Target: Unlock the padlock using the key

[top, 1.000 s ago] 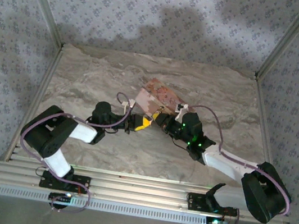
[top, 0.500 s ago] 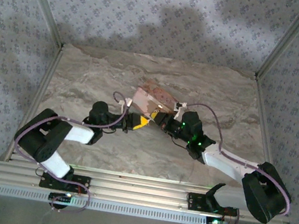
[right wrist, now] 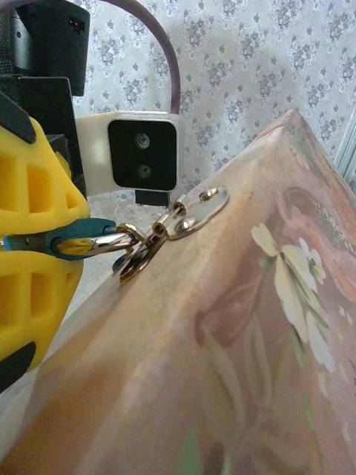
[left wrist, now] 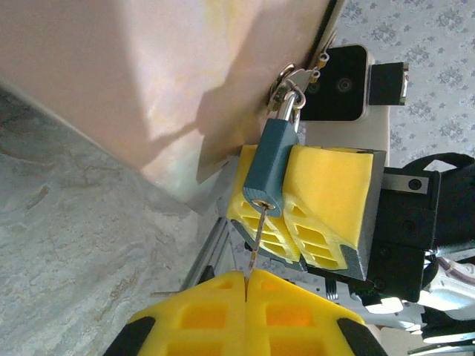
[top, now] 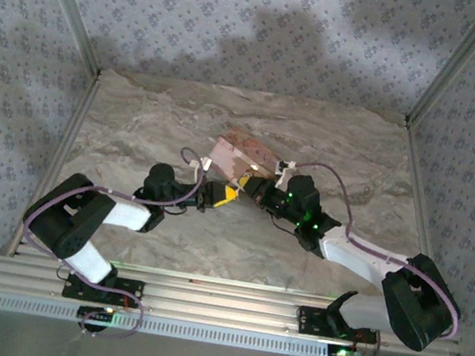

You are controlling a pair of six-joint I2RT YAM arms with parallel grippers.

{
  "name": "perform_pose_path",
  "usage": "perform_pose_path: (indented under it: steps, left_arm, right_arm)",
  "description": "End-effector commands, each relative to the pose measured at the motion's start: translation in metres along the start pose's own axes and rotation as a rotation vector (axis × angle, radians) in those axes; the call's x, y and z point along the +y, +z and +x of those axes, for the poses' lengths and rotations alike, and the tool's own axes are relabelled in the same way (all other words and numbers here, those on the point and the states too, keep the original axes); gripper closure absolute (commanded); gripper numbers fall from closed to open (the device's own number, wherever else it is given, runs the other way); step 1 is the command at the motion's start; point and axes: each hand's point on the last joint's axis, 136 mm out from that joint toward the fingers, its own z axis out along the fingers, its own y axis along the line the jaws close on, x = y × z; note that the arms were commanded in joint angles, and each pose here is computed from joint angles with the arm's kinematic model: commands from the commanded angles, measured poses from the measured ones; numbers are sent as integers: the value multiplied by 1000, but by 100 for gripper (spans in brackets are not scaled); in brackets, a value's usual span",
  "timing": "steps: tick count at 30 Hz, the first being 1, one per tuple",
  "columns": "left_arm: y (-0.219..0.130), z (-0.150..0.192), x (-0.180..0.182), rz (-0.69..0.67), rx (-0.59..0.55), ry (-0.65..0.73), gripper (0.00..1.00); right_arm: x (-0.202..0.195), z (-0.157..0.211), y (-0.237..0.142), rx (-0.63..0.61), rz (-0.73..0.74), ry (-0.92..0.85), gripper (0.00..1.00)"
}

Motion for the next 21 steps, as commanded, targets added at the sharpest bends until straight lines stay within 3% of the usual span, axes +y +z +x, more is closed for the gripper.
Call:
perform_pose_path:
  steps: [1,21]
  left_arm:
    - [-3,-14,-9,19,-81,74,100]
    - [-10,-17,-17,59,-75,98,100]
  right_arm:
    - [45,21,2,118,-161,-54,100]
    - [55,26,3,172,-198,-142,100]
